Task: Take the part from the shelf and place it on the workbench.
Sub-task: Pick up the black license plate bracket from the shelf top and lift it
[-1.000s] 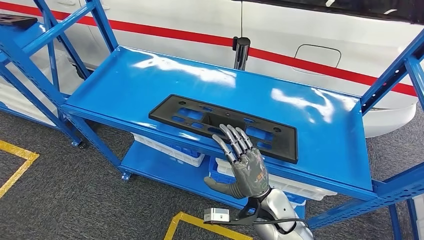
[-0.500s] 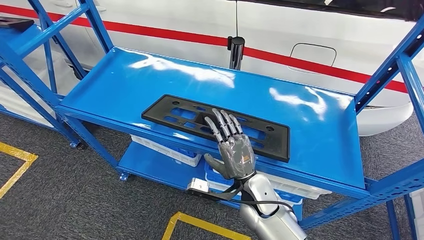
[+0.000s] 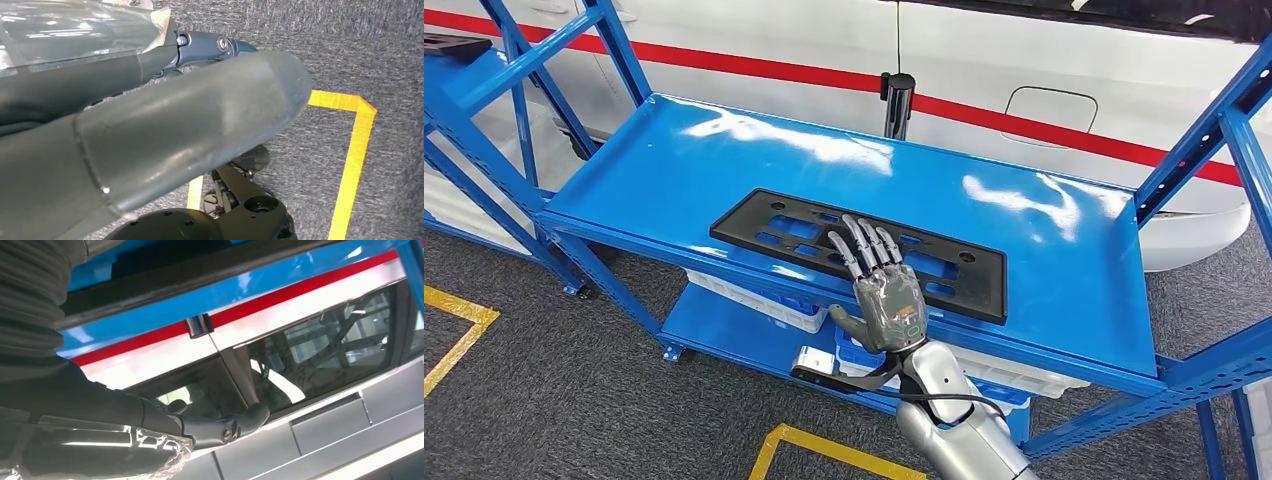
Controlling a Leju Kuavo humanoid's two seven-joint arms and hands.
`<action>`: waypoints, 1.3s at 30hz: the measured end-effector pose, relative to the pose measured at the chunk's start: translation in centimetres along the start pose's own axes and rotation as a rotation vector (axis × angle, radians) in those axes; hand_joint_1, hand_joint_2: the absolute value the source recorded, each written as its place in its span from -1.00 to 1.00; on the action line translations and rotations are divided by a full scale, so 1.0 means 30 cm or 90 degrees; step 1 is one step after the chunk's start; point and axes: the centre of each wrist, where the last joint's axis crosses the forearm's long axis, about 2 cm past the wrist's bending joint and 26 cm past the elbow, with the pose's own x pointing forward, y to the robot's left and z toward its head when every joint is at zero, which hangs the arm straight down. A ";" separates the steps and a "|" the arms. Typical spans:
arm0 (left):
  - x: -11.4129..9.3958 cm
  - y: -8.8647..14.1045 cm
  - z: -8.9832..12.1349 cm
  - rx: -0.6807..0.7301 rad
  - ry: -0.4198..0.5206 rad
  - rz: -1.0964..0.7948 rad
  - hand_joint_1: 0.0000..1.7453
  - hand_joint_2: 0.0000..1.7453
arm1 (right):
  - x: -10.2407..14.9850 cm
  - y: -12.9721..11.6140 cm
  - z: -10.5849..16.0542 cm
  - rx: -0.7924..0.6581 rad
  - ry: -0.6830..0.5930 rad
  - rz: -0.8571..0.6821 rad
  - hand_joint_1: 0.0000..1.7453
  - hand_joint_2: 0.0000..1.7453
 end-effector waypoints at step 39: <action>0.099 -0.048 -0.051 -0.033 0.007 -0.014 -1.00 -1.00 | -0.043 0.091 -0.246 0.090 0.090 0.126 -1.00 1.00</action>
